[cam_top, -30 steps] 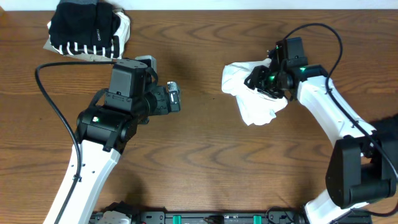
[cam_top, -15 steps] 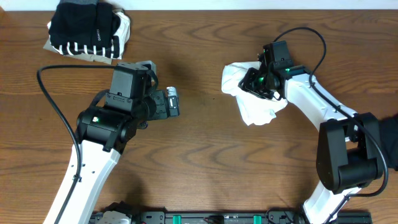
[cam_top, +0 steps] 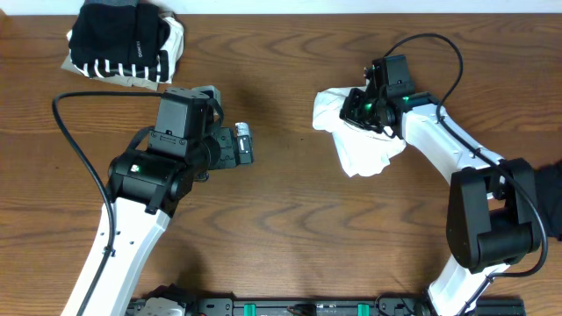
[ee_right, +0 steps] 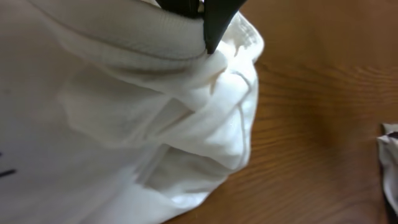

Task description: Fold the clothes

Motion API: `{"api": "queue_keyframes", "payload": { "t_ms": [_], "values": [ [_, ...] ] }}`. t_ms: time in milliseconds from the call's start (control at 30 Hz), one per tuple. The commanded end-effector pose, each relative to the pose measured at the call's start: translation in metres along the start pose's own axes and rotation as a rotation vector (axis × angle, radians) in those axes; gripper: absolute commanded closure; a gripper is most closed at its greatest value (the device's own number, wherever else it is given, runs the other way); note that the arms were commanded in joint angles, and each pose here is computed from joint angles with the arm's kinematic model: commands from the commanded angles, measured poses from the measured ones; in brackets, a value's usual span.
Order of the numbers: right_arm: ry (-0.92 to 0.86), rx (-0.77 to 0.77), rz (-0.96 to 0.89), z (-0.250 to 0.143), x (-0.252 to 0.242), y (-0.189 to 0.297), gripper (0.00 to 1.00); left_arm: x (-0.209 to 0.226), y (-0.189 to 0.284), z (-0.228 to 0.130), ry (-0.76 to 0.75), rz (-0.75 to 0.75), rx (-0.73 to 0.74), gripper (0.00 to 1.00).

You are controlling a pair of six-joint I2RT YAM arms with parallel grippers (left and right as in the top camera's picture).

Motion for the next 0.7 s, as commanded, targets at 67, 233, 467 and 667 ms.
{"api": "queue_keyframes", "payload": {
  "t_ms": [67, 233, 467, 667],
  "values": [
    [-0.046, 0.004, 0.078, 0.013, 0.015, 0.009, 0.99, 0.001, 0.001, -0.001, -0.024, 0.007, 0.001, 0.02],
    [-0.072, -0.035, 0.092, 0.029, 0.014, 0.018, 0.99, 0.001, 0.001, -0.002, -0.023, 0.008, 0.006, 0.02],
    [-0.089, -0.092, 0.116, 0.049, 0.006, 0.027, 0.99, 0.002, 0.001, -0.002, -0.023, 0.014, 0.005, 0.02],
    [-0.098, -0.161, 0.066, 0.057, -0.001, 0.028, 0.99, 0.002, 0.001, -0.002, -0.026, 0.015, 0.008, 0.02]
  ]
}}
Point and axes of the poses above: each gripper's point midway between its finger pads, its own y axis back along the fingers, its own x axis along the line the jaws close on, z = x × y, the point moved 8 cm from there along y, back along the fingers, and after that the axes turned 11 degrees about -y, right-handed, at the moved point
